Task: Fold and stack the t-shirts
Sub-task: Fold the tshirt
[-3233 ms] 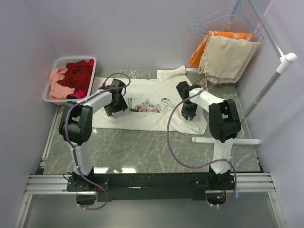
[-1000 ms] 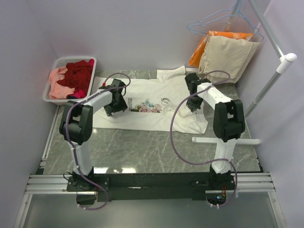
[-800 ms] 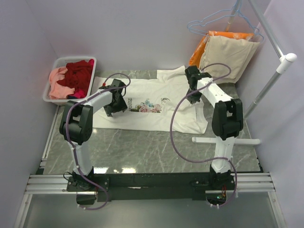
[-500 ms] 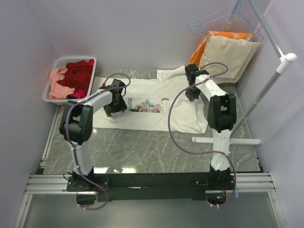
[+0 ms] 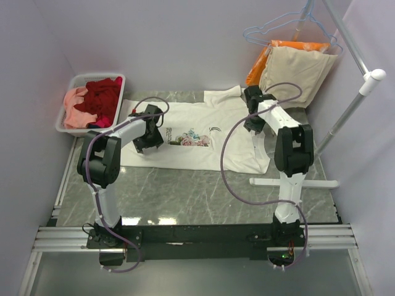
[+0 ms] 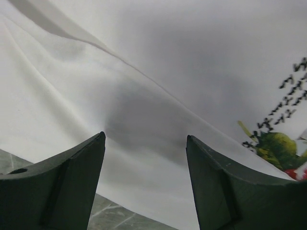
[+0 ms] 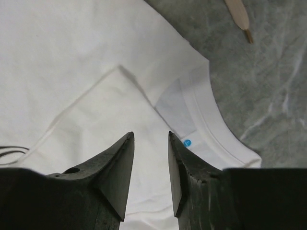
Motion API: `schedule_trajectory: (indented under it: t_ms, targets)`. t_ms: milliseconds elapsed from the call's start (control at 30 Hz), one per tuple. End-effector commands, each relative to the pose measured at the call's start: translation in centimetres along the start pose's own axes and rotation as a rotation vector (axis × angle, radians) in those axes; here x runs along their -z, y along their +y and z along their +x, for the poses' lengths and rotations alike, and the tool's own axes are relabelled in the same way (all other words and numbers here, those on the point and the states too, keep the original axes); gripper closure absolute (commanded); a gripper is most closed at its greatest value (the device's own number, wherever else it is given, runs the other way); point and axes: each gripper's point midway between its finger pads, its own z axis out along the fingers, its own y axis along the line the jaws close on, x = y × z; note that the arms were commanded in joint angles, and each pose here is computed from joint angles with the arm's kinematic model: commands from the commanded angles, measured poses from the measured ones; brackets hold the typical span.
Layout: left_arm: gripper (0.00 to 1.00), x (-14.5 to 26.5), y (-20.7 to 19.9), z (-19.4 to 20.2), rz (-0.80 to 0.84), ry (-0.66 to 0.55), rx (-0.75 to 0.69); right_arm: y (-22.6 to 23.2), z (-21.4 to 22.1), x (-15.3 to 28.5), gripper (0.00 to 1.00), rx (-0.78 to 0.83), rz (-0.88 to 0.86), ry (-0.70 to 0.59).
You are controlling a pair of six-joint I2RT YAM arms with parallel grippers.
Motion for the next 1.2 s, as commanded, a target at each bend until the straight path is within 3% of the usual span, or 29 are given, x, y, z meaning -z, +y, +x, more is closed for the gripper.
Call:
schedule_trajectory:
  t_ms: [0,167,533,833,1167]
  targets:
    - [0.26,1.2,2.5,0.3,-0.072,-0.024,0.014,-3.8,1.0,3.4,0.59,0.014,0.052,-0.003]
    - [0.26,1.8,6.2,1.8,-0.195,-0.028,0.051,-7.1,5.5,4.8,0.58,0.026,0.058,0.063]
    - [0.25,1.5,9.1,3.3,-0.21,0.003,0.118,-9.0,10.3,4.1,0.59,0.069,0.044,0.164]
    - [0.25,0.3,9.2,4.4,-0.192,0.066,0.157,-9.2,12.3,2.9,0.68,0.083,0.033,0.212]
    - [0.25,-0.9,10.0,5.4,-0.234,0.122,0.161,-10.3,13.3,2.1,0.7,0.085,0.097,0.245]
